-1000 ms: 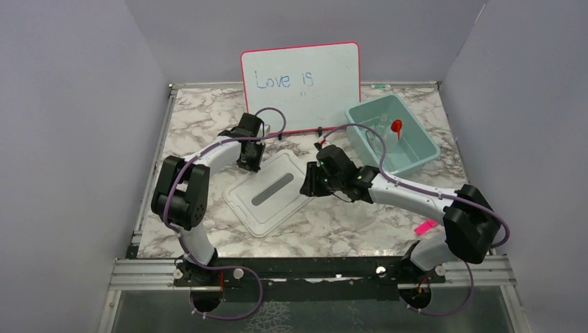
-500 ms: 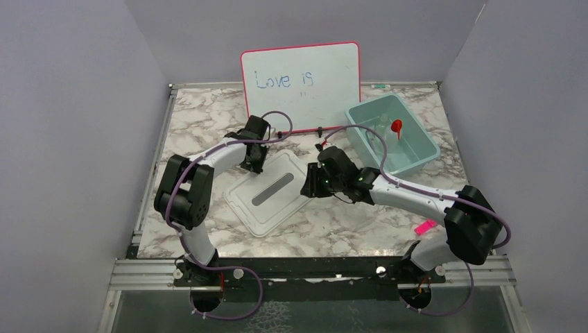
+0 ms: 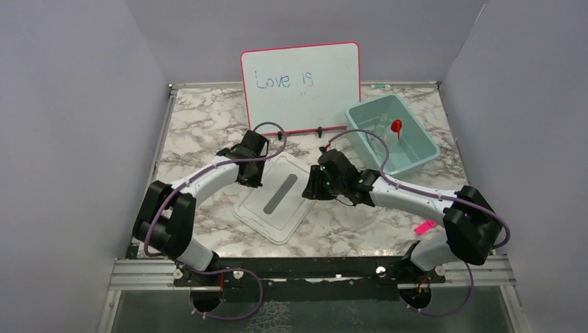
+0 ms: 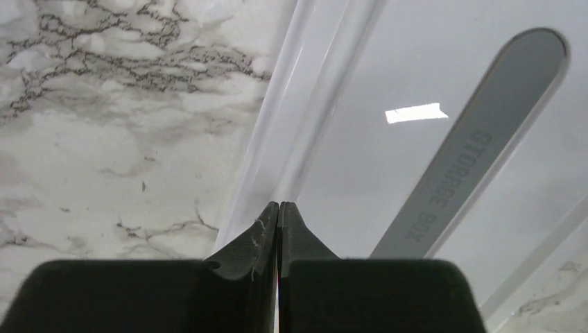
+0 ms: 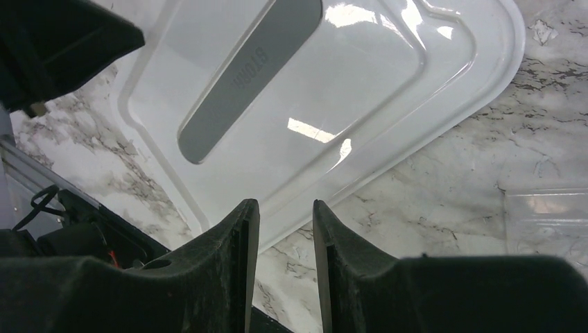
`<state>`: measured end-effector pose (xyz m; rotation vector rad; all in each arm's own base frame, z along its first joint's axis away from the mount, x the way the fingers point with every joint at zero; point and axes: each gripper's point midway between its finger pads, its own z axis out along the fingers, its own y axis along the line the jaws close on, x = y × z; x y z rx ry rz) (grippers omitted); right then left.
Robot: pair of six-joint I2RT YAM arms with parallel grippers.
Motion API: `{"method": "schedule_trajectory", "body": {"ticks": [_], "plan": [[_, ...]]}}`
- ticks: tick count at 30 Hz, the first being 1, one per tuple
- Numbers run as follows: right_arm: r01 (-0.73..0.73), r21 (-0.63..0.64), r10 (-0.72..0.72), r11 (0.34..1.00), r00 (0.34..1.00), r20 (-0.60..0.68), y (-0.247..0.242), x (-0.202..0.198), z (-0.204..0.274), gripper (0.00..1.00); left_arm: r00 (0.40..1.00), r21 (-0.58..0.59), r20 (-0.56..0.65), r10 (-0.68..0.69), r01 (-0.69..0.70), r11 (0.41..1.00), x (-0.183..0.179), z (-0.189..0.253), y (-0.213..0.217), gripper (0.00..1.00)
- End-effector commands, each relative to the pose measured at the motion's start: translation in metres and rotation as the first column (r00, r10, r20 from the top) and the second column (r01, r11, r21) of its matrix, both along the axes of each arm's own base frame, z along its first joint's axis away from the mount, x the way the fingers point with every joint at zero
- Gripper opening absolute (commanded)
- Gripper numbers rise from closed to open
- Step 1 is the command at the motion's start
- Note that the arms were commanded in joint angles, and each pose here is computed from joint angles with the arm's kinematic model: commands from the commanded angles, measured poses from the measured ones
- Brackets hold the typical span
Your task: Organize the chemistry lab equipment
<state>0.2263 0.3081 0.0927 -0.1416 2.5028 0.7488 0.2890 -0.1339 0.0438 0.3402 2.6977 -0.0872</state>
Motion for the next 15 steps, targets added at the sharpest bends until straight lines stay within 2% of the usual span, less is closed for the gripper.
{"method": "schedule_trajectory", "body": {"ticks": [1,5,8,11,15], "plan": [[0.113,-0.035,-0.114,0.993,0.993,-0.039,-0.011,0.003,-0.012,0.39,0.995,-0.117,0.036,0.096,-0.091,0.989,-0.015,0.025,-0.005,0.04],[0.141,-0.076,-0.145,0.987,0.988,-0.049,-0.015,0.006,-0.021,0.4,0.993,-0.165,0.048,0.112,-0.103,0.981,-0.022,0.032,-0.007,0.04],[0.184,-0.177,-0.196,0.967,0.979,-0.049,-0.024,0.006,-0.032,0.41,0.994,-0.163,0.045,0.102,-0.093,0.982,-0.021,0.034,-0.008,0.15],[0.247,-0.263,-0.271,0.933,0.961,-0.058,-0.032,0.002,-0.046,0.42,0.999,-0.261,0.024,0.048,-0.04,0.965,-0.025,0.044,-0.03,0.3],[0.327,-0.302,-0.361,0.896,0.93,-0.064,-0.042,0.001,-0.056,0.43,0.997,-0.339,0.06,-0.05,0.068,0.938,-0.036,0.063,-0.065,0.37]]}}
